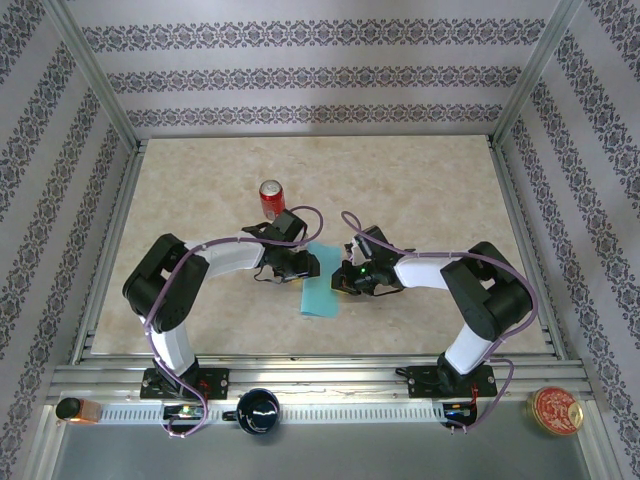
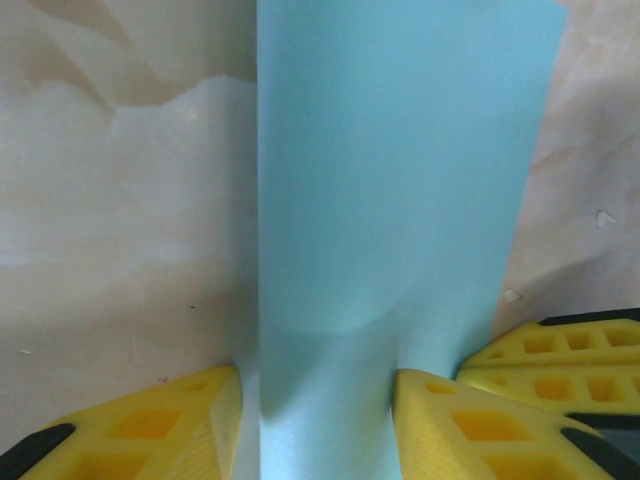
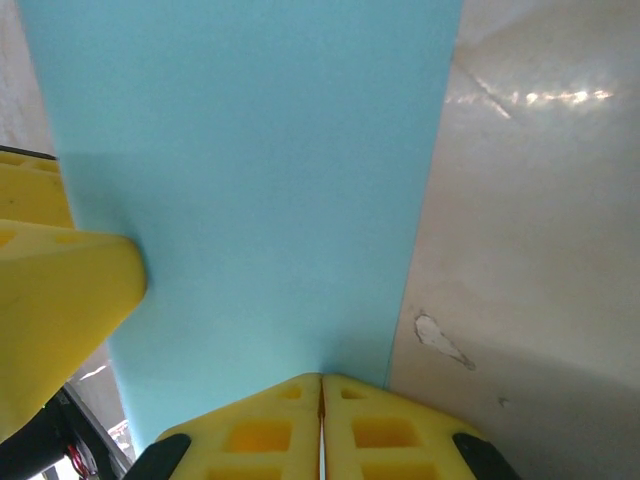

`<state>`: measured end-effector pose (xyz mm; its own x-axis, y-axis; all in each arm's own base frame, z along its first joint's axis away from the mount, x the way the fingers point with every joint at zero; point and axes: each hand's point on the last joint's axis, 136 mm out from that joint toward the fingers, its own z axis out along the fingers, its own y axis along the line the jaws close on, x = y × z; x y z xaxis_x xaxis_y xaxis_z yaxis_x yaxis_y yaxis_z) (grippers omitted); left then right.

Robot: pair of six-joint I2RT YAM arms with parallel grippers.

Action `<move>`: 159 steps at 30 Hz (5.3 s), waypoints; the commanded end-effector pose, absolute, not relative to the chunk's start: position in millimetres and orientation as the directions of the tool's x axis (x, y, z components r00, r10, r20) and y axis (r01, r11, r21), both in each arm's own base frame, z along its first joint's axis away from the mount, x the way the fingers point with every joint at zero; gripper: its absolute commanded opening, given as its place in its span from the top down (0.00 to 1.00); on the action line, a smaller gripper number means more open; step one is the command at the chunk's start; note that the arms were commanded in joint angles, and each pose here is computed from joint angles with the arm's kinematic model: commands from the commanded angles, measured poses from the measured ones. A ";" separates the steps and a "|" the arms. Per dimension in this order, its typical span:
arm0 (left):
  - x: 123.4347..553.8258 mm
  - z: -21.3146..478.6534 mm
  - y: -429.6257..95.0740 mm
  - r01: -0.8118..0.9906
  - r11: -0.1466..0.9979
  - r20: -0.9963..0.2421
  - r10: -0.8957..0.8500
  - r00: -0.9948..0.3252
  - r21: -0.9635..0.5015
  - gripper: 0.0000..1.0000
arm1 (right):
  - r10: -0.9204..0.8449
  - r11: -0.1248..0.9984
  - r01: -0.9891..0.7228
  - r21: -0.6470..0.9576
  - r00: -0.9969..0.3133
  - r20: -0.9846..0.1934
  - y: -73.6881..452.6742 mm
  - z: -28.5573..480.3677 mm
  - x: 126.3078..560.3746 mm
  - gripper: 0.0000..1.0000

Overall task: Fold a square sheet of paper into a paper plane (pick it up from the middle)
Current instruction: Hold the square sheet of paper at the center of the table.

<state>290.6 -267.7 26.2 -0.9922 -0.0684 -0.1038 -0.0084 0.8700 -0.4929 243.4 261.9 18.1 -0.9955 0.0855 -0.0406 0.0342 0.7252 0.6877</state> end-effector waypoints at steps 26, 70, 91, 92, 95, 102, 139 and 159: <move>292.2 13.5 -250.2 -0.002 0.921 -0.084 -0.038 -0.996 -0.391 0.57 | 0.383 0.663 0.107 0.741 -0.899 -0.212 170.9 78.2 267.3 0.71; 305.3 25.9 -230.1 -0.068 0.935 -0.187 -0.141 -0.972 -0.348 0.51 | 0.368 0.658 0.122 0.743 -0.913 -0.176 177.9 71.1 265.6 0.69; 296.2 26.3 -255.5 0.085 0.903 -0.133 0.031 -0.991 -0.421 0.48 | 0.362 0.657 0.120 0.744 -0.916 -0.172 181.2 71.2 266.4 0.69; 295.4 24.9 -254.3 0.088 0.905 -0.128 0.038 -0.991 -0.416 0.48 | 0.362 0.657 0.119 0.745 -0.916 -0.173 181.2 71.4 266.6 0.69; 293.5 21.6 -249.9 0.096 0.918 -0.117 0.055 -0.992 -0.386 0.48 | 0.362 0.657 0.121 0.744 -0.916 -0.170 181.5 70.7 266.8 0.69; 292.4 18.6 -248.1 0.115 0.925 -0.107 0.081 -0.991 -0.362 0.49 | 0.358 0.657 0.119 0.745 -0.918 -0.169 183.2 70.0 267.2 0.69; 305.9 18.6 -250.3 0.169 0.958 -0.135 0.140 -0.981 -0.234 0.48 | 0.350 0.660 0.117 0.742 -0.922 -0.166 185.2 68.8 266.4 0.67; 304.1 16.7 -248.0 0.191 0.957 -0.128 0.166 -0.978 -0.218 0.49 | 0.340 0.658 0.110 0.744 -0.926 -0.163 187.9 69.8 266.5 0.66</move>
<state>299.0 -258.7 23.3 -0.9811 0.1508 -0.1217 0.1804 0.9398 -0.2902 261.5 179.6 60.3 -0.9222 0.3533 -0.1572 0.1351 0.6752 0.7251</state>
